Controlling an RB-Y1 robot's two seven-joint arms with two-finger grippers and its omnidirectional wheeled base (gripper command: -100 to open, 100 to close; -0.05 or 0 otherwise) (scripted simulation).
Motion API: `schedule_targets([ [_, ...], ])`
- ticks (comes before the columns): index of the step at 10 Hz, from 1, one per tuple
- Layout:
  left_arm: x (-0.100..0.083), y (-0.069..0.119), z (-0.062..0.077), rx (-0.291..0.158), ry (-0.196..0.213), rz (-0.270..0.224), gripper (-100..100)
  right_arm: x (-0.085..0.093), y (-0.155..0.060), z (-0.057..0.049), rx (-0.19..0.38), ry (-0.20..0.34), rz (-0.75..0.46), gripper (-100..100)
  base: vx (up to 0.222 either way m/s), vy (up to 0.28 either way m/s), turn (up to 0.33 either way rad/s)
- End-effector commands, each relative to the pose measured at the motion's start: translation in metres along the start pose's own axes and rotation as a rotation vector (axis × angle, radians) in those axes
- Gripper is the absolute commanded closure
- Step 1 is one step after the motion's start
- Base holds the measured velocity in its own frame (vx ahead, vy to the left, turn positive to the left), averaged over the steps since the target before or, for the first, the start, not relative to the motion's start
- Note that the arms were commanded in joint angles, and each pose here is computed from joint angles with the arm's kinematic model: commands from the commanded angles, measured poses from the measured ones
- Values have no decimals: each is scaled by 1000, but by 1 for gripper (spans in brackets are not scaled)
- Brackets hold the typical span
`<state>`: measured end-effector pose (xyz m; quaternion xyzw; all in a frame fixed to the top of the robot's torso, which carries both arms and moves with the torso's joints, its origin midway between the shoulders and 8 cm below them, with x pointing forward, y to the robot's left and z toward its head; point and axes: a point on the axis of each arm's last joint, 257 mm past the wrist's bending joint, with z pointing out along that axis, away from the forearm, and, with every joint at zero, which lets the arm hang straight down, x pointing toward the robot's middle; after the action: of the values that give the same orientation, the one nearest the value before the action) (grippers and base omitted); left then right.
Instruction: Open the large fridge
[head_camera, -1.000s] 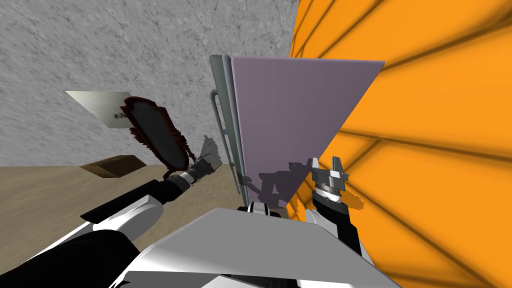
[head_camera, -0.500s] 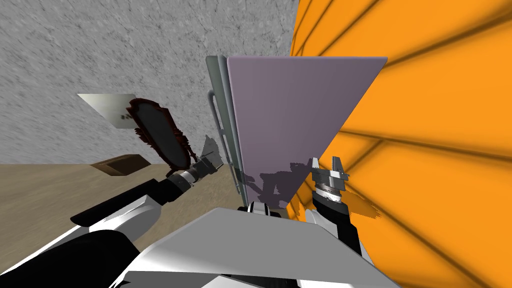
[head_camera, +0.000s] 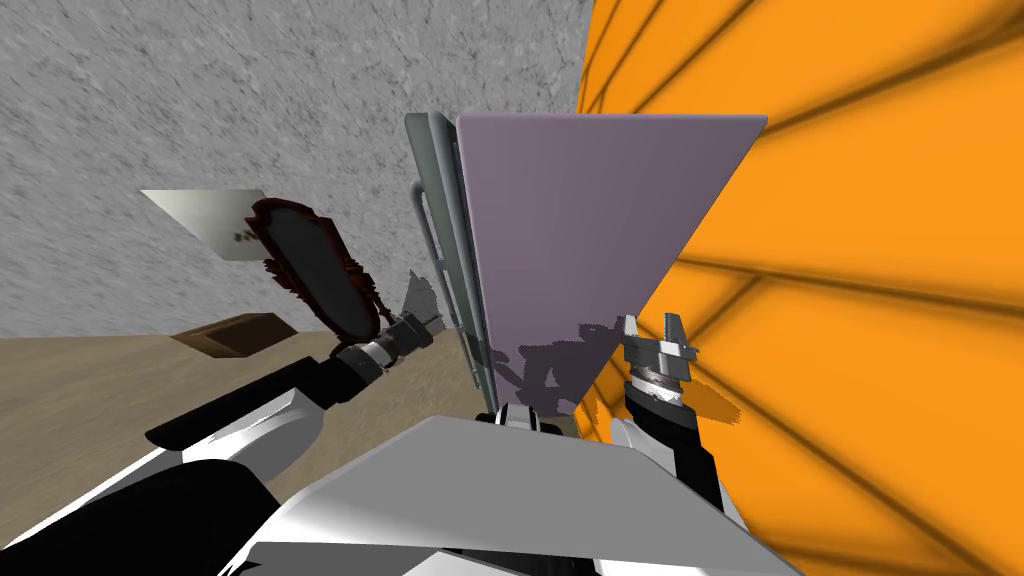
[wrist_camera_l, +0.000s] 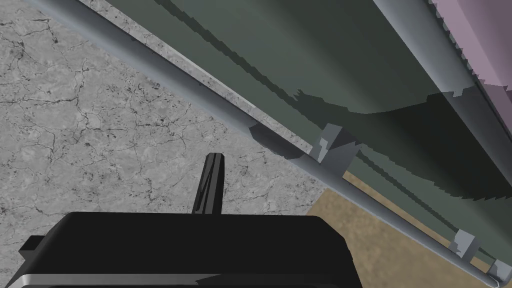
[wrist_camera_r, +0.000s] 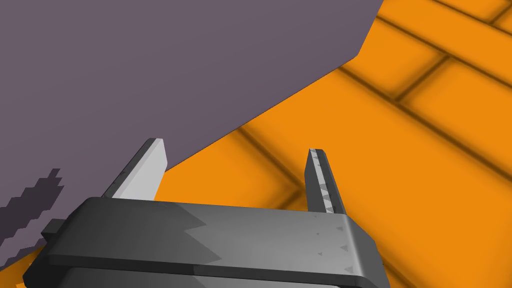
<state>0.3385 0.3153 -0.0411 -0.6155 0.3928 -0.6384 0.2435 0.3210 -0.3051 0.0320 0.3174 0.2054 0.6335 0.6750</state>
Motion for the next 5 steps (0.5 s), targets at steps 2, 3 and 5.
schedule_targets([
  [2, 8, 4, 5, -22, 33, 2, 100, 0, 0, 0, 0, 0, 0, 0, -39, 287, -155],
  [3, 8, 4, 5, -22, 33, 2, 100, 0, 0, 0, 0, 0, 0, 0, -29, 319, -101],
  [5, 12, 6, 8, -32, 46, 3, 100, 0, 0, 0, 0, 0, 0, 0, -19, 330, -95],
])
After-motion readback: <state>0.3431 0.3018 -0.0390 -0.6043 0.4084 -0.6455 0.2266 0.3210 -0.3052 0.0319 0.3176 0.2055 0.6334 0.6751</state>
